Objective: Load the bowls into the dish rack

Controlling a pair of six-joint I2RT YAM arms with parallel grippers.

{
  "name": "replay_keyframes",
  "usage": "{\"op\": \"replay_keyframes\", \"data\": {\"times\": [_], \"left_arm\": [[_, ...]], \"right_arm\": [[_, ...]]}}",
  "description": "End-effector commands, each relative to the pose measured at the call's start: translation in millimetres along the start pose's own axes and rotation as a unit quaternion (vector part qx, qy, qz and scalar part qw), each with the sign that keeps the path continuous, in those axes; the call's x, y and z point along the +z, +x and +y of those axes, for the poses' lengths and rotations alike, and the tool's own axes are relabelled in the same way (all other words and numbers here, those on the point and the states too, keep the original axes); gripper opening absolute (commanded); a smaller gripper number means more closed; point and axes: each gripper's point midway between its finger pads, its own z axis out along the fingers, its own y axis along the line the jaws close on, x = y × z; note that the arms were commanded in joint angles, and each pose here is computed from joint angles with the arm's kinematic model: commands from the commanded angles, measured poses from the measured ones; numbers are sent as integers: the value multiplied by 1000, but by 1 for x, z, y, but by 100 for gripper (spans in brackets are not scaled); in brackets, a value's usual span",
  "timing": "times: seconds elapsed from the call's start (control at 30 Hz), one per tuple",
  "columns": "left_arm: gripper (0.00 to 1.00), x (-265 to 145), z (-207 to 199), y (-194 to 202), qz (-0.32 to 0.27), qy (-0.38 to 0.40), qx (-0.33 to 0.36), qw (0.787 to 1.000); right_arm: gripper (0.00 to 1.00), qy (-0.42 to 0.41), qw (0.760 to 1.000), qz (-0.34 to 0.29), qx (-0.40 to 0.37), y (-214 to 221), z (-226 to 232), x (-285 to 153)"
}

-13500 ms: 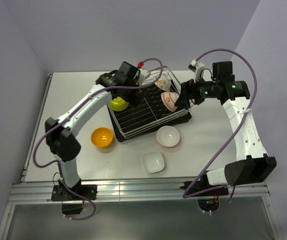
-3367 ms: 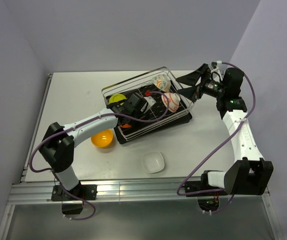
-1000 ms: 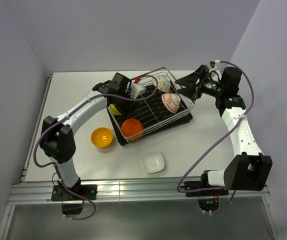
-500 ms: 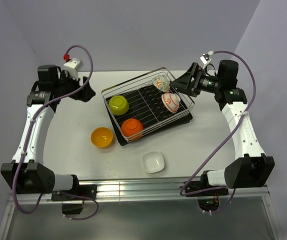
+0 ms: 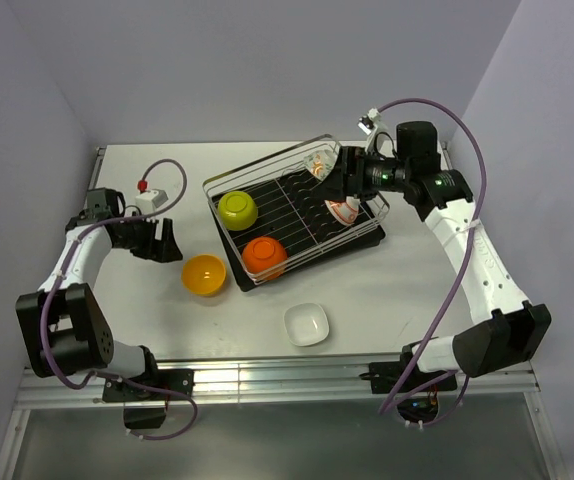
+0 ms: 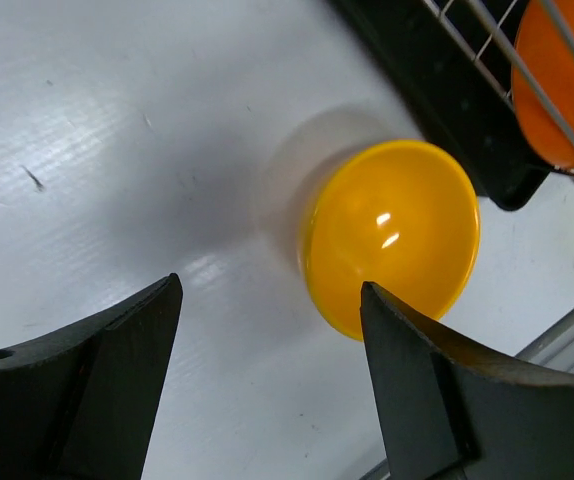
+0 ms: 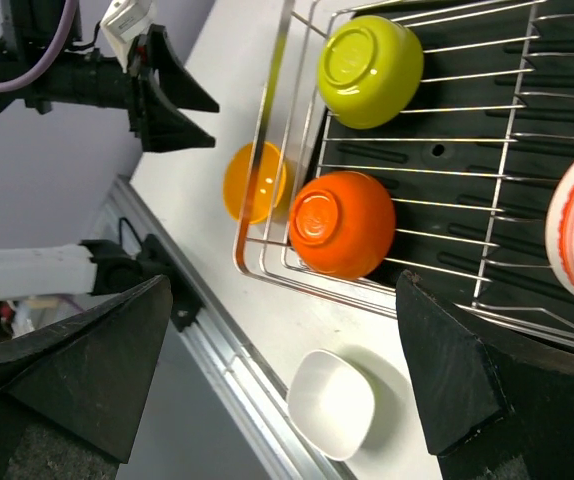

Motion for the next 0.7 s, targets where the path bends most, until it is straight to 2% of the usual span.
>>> {"op": "replay_keyframes", "data": {"times": [0.0, 0.33, 0.53, 0.67], "left_arm": [[77, 5, -7, -7, -27, 15, 41, 999], [72, 39, -11, 11, 1, 7, 45, 999], [62, 56, -6, 26, 29, -6, 36, 999], [52, 60, -3, 39, 45, -11, 29, 999]], "right_arm": [[100, 26, 999, -7, -42, -7, -4, 0], [100, 38, 998, 4, -44, 0, -12, 7], [100, 39, 998, 8, -45, 3, -13, 7], [100, 41, 998, 9, -44, 4, -15, 7]]}}
